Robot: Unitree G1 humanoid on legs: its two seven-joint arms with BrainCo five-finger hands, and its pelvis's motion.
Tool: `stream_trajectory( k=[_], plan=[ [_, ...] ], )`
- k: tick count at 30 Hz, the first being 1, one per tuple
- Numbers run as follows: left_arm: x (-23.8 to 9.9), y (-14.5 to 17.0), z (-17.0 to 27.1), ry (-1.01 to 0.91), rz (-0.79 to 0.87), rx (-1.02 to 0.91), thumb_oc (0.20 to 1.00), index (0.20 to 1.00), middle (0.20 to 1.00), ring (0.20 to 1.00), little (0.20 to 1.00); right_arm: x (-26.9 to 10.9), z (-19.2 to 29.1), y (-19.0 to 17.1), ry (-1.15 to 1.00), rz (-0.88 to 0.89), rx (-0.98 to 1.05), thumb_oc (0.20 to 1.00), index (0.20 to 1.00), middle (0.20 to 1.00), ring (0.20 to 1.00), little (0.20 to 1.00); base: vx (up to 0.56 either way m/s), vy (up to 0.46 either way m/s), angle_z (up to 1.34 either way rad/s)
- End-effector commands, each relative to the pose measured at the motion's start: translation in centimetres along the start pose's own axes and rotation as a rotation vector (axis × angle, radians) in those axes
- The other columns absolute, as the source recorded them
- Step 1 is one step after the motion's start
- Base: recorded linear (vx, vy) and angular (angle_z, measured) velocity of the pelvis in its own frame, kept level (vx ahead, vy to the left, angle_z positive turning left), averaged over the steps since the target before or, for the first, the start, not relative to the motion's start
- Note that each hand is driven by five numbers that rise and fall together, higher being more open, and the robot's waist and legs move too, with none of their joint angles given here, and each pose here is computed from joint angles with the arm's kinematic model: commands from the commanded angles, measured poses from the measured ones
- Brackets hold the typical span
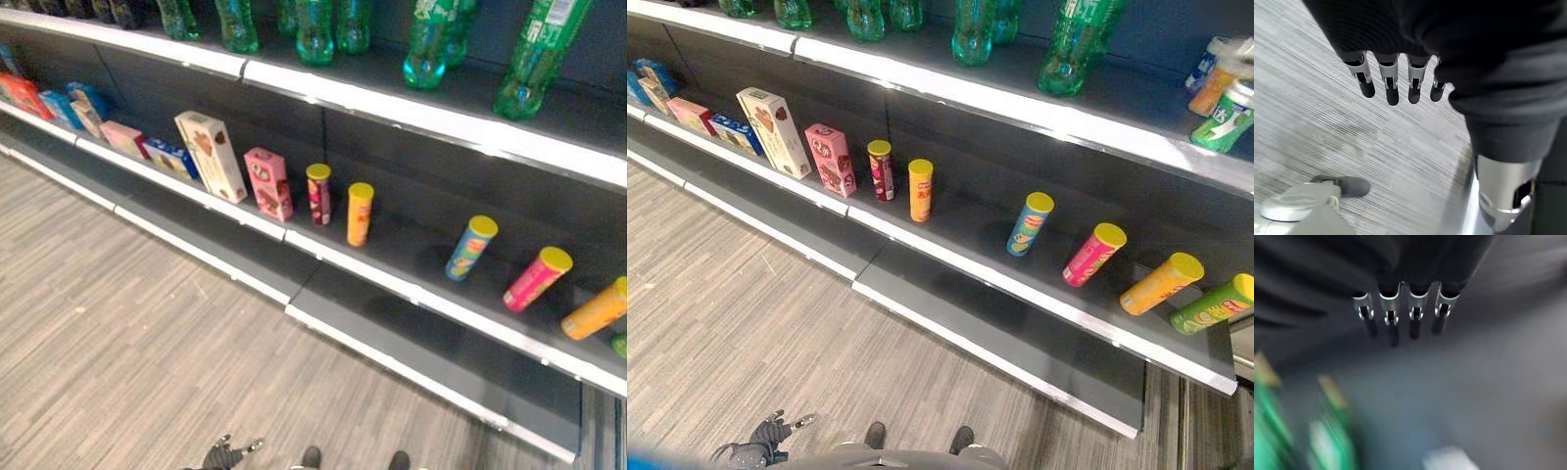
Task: Put the goods on the table back onto the shelves and tidy them up.
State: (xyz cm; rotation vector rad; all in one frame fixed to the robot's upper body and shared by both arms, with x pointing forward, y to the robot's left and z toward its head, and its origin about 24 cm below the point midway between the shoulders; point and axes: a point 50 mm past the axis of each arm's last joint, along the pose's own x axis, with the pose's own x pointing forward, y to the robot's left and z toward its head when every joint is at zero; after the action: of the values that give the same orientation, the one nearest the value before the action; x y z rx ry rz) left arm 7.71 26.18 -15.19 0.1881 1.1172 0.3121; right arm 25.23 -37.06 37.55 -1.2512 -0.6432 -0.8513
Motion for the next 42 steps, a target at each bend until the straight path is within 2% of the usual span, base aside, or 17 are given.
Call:
stream_trajectory(
  k=[1, 2, 3, 4, 5, 10, 16, 19, 24, 31, 37, 42],
  plan=[
    [0.6, 1.1, 2.5, -0.057, 0.035, 0.018, 1.000, 1.000, 1.000, 1.000, 1.000, -0.2, -0.2, -2.6, -0.017, -0.171, 0.031, 1.000, 1.000, 1.000, 1.000, 1.000, -0.01, 0.147, -0.17],
    [0.6, 1.1, 2.5, -0.053, 0.034, 0.022, 1.000, 1.000, 1.000, 1.000, 1.000, -1.2, -0.3, -2.9, -0.031, -0.194, 0.071, 1.000, 1.000, 1.000, 1.000, 1.000, -0.06, 0.284, -0.36],
    [0.7, 0.9, 2.6, -0.055, 0.028, 0.022, 1.000, 1.000, 1.000, 1.000, 1.000, -2.9, 0.3, -1.7, -0.059, -0.132, 0.154, 1.000, 1.000, 1.000, 1.000, 1.000, -0.06, 0.251, -0.56],
    [0.7, 1.0, 2.6, -0.055, 0.029, 0.023, 1.000, 1.000, 1.000, 1.000, 1.000, -3.0, 0.2, -1.7, -0.057, -0.131, 0.154, 1.000, 1.000, 1.000, 1.000, 1.000, -0.10, 0.318, -0.73],
    [0.7, 0.8, 2.8, -0.060, 0.022, 0.024, 1.000, 1.000, 1.000, 1.000, 1.000, -4.1, 0.8, -0.1, -0.076, -0.048, 0.185, 1.000, 1.000, 1.000, 1.000, 1.000, -0.07, 0.217, -0.77],
    [0.9, 0.2, 4.0, -0.094, -0.005, 0.049, 1.000, 1.000, 1.000, 1.000, 1.000, -8.0, 2.0, 3.4, -0.089, 0.130, 0.340, 1.000, 1.000, 1.000, 1.000, 1.000, -0.13, 0.307, -0.81],
    [1.1, 0.8, 5.4, -0.133, -0.013, 0.172, 1.000, 1.000, 1.000, 1.000, 1.000, -10.8, 2.1, 6.4, -0.070, 0.309, 0.329, 1.000, 1.000, 1.000, 1.000, 1.000, -0.19, 0.171, -1.24],
    [1.2, 1.6, 6.9, -0.165, 0.012, 0.160, 1.000, 1.000, 1.000, 1.000, 1.000, -11.1, 0.9, 5.7, -0.030, 0.263, 0.306, 1.000, 1.000, 1.000, 1.000, 1.000, -0.15, 0.021, -1.19],
    [1.1, 2.3, 6.9, -0.168, 0.033, 0.126, 1.000, 1.000, 1.000, 1.000, 1.000, -10.9, 0.3, 4.7, 0.003, 0.165, 0.313, 1.000, 1.000, 1.000, 1.000, 1.000, 0.00, -0.060, -0.50],
    [1.0, 3.7, 5.5, -0.117, 0.072, 0.093, 1.000, 1.000, 1.000, 1.000, 1.000, -11.9, -1.1, 4.1, 0.051, 0.170, 0.237, 1.000, 1.000, 1.000, 1.000, 1.000, 0.05, -0.279, -0.59],
    [1.1, 2.6, 6.3, -0.141, 0.041, 0.062, 1.000, 1.000, 1.000, 1.000, 1.000, -13.1, -4.4, 3.5, 0.159, 0.222, 0.095, 1.000, 1.000, 1.000, 1.000, 1.000, 0.07, -0.409, -0.07],
    [1.1, 2.2, 6.4, -0.154, 0.028, 0.032, 1.000, 1.000, 1.000, 1.000, 1.000, -14.2, -5.9, 3.3, 0.236, 0.199, 0.082, 1.000, 1.000, 1.000, 1.000, 1.000, 0.02, -0.394, 0.05]
  ],
)
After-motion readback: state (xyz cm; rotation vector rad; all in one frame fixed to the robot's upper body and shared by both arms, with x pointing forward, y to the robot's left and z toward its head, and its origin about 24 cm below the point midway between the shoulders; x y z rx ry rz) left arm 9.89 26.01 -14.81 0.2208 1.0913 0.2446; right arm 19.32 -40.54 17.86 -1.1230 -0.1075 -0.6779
